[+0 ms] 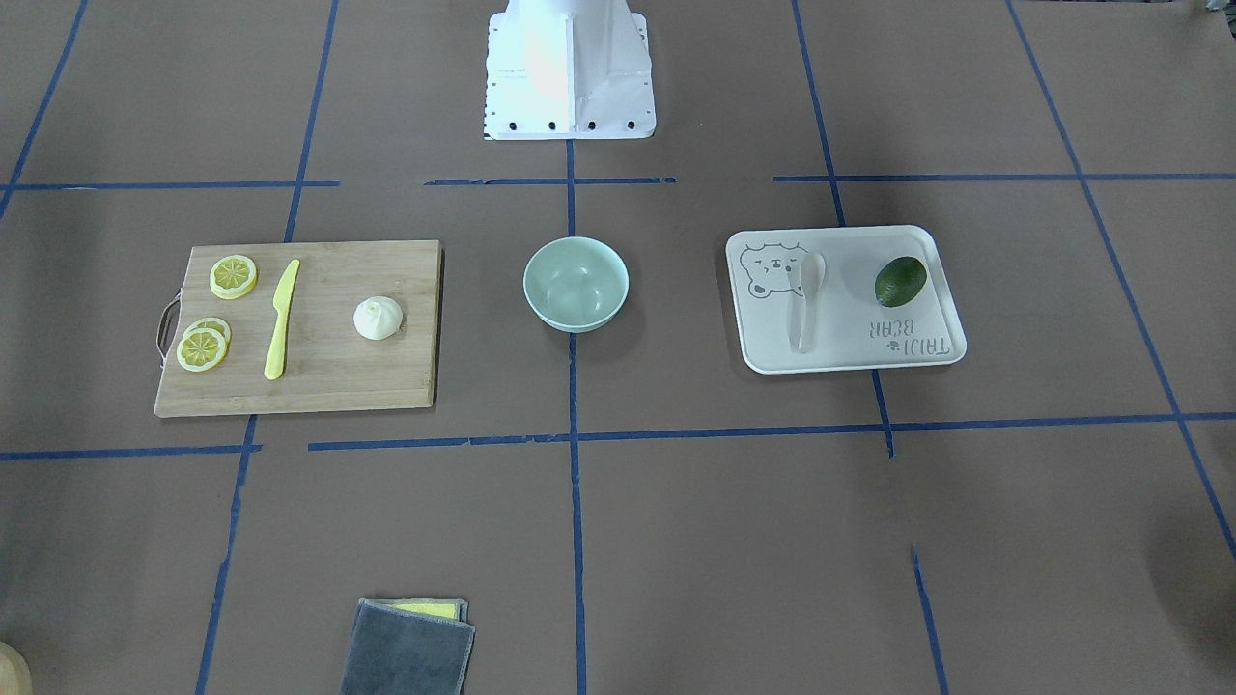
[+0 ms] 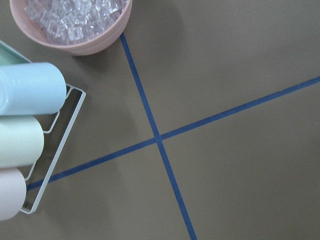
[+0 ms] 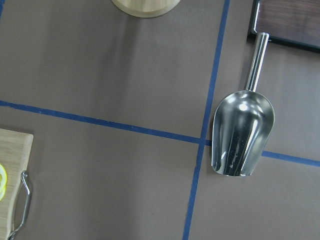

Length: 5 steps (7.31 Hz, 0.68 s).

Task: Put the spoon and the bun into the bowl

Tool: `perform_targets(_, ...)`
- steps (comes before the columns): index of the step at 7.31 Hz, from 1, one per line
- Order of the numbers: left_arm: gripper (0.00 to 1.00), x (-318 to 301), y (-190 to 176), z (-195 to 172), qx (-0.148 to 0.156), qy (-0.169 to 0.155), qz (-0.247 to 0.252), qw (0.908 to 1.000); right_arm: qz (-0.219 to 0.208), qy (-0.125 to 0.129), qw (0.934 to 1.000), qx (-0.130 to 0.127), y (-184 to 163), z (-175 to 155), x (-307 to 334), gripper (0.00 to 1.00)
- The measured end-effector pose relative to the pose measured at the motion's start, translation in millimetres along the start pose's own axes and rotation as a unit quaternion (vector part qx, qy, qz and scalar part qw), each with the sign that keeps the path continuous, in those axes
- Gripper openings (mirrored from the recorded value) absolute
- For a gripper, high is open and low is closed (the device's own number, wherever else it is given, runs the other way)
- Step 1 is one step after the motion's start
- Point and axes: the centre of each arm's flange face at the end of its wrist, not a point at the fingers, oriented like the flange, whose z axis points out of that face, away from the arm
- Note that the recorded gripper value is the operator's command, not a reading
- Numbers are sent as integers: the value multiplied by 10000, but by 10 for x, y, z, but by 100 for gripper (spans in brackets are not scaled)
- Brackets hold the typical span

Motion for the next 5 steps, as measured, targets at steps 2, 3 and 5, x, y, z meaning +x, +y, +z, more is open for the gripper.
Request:
perform_targets(2,100,261,-246,67,462,357,206,9981,-48,-163,9998,48,-43,-37,-69,100)
perform_targets(3,100,454,-396,166,514,603,54,9968,-70,-178,9998,57,-46,-43,-78,100)
perform_targets(5,100,1071,-843,422,513,873,-431,9939,-91,-184,9998,60,-46,-44,-81,100)
